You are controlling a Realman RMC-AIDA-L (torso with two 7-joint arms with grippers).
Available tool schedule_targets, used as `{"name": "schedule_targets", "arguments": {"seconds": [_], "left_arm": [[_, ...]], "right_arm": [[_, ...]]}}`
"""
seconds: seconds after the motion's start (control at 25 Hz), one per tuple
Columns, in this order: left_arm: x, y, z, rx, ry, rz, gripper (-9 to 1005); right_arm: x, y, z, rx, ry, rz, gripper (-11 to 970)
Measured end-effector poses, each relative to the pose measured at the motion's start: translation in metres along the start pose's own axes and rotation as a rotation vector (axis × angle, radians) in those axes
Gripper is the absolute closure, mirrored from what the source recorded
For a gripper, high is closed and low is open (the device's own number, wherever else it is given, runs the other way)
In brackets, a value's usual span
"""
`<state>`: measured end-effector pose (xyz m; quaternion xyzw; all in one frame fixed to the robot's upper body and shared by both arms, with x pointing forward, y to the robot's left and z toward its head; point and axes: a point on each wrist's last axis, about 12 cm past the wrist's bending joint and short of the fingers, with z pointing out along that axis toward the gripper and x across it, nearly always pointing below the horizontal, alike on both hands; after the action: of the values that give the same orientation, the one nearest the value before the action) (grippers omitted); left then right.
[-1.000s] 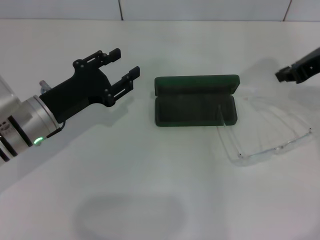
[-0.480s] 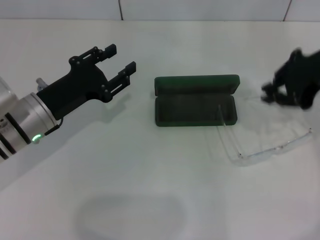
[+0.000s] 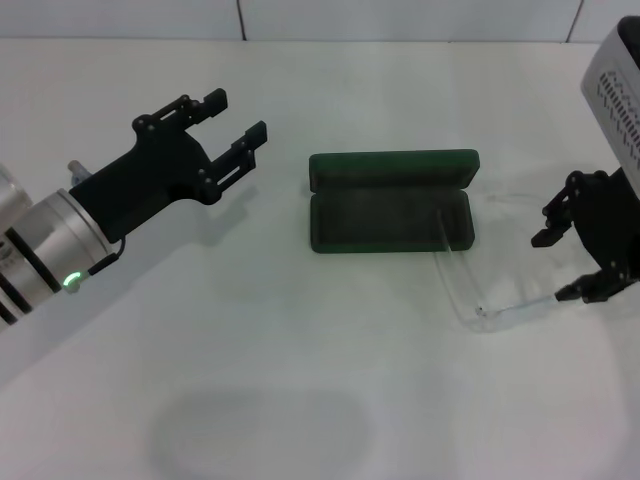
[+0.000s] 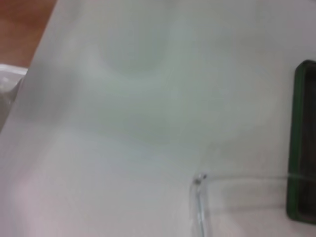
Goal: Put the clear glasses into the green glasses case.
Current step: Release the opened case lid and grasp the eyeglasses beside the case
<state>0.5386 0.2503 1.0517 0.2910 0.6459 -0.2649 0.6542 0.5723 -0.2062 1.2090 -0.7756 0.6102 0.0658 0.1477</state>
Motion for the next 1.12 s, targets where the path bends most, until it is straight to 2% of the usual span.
{"name": "schedule_targets", "arguments": {"seconds": [0.24,0.48,0.68,1.12], "left_arm": [[0.001,-0.001,-0.001,-0.005,0.000,-0.009,428],[0.001,-0.001,0.000,-0.002,-0.001,-0.012,430],[0.001,-0.001,0.000,0.001,-0.001,-0.011,432],[0.002,-0.001,-0.002,-0.004,0.003,0.001,435]], "right_arm": [[0.001,0.003,0.007,-0.037,0.044,-0.019,347],[-0.001,0.003,0.020,-0.072,0.066,-0.040,332],[-0.004,0.002,0.037,-0.083,0.117,-0.058,420],[-0.013,-0.001,0.057,-0.079,0.164,-0.096,497]]}}
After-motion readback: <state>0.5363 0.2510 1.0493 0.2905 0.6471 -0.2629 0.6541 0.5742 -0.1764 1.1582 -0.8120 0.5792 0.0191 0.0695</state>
